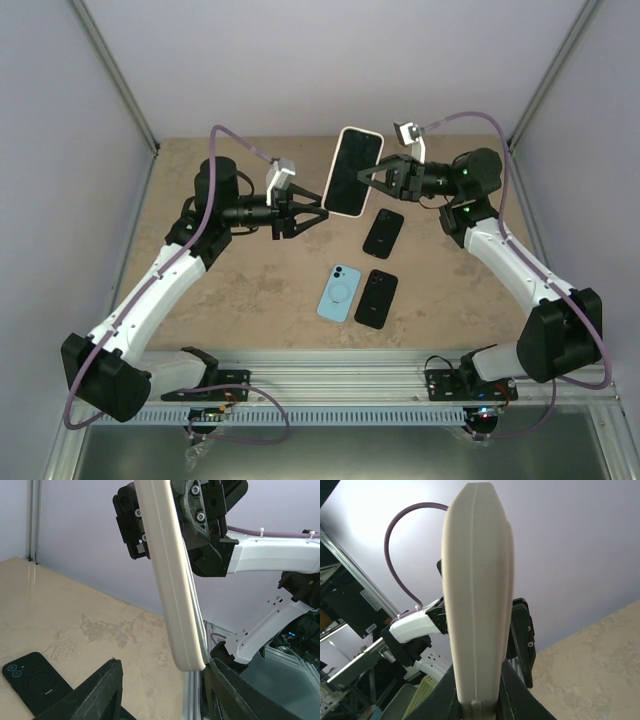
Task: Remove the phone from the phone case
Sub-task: Remove the phone case from the phone.
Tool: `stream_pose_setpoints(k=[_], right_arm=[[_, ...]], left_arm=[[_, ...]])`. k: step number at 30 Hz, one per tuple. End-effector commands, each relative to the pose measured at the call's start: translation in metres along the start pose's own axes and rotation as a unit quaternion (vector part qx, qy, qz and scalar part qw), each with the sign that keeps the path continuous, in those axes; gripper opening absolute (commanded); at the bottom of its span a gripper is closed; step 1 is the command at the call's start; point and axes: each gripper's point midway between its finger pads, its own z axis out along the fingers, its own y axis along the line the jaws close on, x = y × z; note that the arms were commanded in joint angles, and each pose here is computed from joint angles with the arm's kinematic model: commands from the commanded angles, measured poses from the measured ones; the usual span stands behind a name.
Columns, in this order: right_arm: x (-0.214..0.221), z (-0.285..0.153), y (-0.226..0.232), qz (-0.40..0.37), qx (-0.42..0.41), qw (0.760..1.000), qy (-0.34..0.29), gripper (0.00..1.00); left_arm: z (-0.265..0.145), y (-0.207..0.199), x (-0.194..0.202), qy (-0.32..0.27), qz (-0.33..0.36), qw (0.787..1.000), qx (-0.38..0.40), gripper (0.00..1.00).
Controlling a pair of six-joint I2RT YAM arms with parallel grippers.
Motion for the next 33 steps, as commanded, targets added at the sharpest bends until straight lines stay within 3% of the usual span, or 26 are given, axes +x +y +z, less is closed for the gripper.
stream_pose_setpoints(k=[1,16,23,33], right_arm=[[-0.006,0.000,0.025,-0.032,-0.023,0.999,-0.007,0.01],[-0.002,0.001,0.045,-0.035,-0.052,0.998,-0.001,0.00],[-0.008,-0.001,0.035,-0.031,-0.036,0.999,-0.009,0.01],[-0.009,-0.002,0.021,-0.019,-0.018,0.999,-0.018,0.01]], left_arm=[[0.000,0.017,0.002,0.005,0.013,0.999,-0.043,0.47],[-0.007,0.041,-0.002,-0.016,-0.026,0.997,-0.072,0.42],[-0.011,-0.003,0.000,-0.001,0.009,1.000,0.026,0.56],[-0.014,-0.033,-0.008,-0.011,0.002,0.996,0.091,0.61]])
